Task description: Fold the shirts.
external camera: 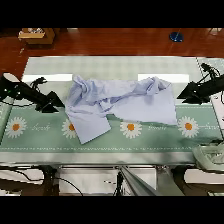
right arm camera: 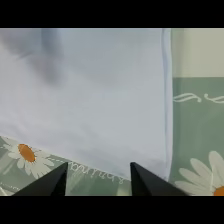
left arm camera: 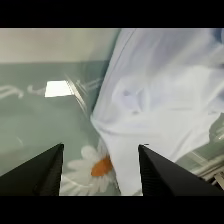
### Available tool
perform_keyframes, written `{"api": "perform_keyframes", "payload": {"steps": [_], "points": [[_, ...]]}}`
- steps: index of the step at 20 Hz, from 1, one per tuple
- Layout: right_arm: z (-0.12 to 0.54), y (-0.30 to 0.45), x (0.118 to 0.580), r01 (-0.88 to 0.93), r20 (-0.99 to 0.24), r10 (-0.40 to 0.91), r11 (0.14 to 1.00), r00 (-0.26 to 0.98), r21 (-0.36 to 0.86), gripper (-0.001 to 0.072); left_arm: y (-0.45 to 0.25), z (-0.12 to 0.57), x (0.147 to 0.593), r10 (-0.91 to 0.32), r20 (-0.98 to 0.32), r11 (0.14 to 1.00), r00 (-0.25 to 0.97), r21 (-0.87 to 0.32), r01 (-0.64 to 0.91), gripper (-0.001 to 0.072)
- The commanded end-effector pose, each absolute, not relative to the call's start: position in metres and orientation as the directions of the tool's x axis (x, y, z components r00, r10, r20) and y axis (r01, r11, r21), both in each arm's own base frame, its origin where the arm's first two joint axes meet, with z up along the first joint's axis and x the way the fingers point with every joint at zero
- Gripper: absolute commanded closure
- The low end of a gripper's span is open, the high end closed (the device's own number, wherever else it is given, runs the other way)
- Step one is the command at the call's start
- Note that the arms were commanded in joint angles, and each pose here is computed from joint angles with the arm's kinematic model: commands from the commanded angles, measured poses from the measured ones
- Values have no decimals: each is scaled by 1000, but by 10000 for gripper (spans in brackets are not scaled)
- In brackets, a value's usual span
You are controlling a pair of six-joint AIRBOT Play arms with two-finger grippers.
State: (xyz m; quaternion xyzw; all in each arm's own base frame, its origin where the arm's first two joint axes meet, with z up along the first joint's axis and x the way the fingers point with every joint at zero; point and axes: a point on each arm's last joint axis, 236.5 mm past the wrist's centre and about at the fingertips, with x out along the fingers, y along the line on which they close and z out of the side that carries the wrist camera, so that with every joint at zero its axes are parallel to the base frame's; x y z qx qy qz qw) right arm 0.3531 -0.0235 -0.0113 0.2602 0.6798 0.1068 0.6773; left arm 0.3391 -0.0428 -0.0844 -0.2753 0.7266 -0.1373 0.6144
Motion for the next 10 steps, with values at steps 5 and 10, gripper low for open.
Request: {"api": "perform_keyframes", "payload": {"steps": [5, 10], "points": [[-3, -18, 351, 199, -855, 515, 833, 64, 517, 234, -91, -126, 344, -542, -827, 838, -151, -519, -168, 359], [-5, -56, 320, 231, -915, 403, 888, 29, 398, 180, -89, -117, 332, -562, -801, 827, -204, -541, -155, 679]]}}
